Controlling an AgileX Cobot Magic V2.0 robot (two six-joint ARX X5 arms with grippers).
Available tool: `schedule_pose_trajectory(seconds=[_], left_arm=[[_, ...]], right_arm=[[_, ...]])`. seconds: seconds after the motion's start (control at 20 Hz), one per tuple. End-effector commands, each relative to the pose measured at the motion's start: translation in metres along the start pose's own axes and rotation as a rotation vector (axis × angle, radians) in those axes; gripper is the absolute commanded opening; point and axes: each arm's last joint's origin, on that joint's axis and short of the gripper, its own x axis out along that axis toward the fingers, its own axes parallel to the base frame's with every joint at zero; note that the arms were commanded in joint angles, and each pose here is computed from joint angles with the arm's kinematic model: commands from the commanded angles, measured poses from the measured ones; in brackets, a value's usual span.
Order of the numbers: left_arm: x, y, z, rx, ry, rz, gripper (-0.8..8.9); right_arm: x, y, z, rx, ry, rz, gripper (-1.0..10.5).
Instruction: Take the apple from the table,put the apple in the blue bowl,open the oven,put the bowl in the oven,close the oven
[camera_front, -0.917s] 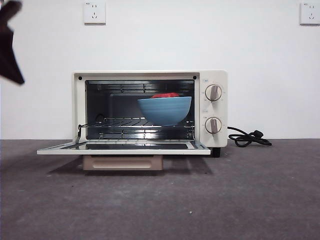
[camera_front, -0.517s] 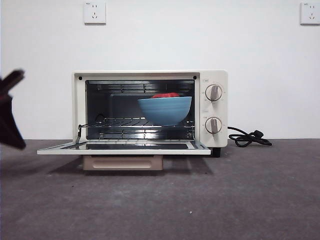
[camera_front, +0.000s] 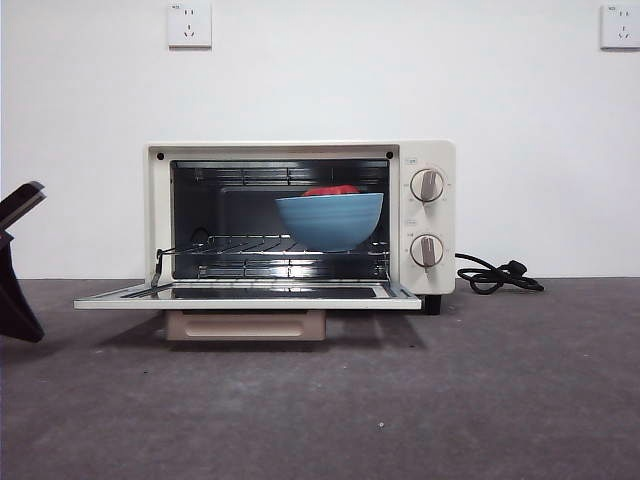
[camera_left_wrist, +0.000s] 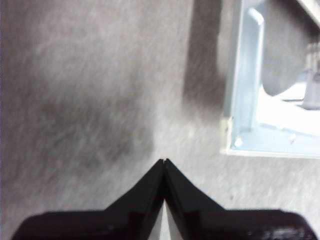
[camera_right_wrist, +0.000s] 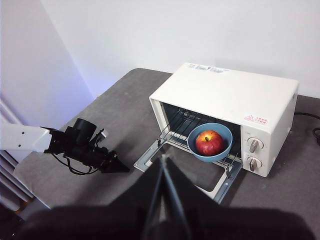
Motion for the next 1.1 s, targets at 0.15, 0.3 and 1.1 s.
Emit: schedule_pose_trajectory(seconds=[0.15, 0.3, 1.1], left_arm=[[0.003, -0.005, -0.001, -0.046, -0.002, -0.017, -0.08], [0.006, -0.009, -0.001, -0.047, -0.008, -0.021, -0.08], [0.016, -0.027, 0.001, -0.075, -0.062, -0.017, -0.08]], right_arm=[[0.0, 0.0, -0.003, 0.012, 0.028, -0.001, -0.1], [0.0, 0.0, -0.003, 0.012, 0.027, -0.002, -0.1], [0.0, 0.0, -0.003, 0.013, 0.027, -0.002, -0.1]])
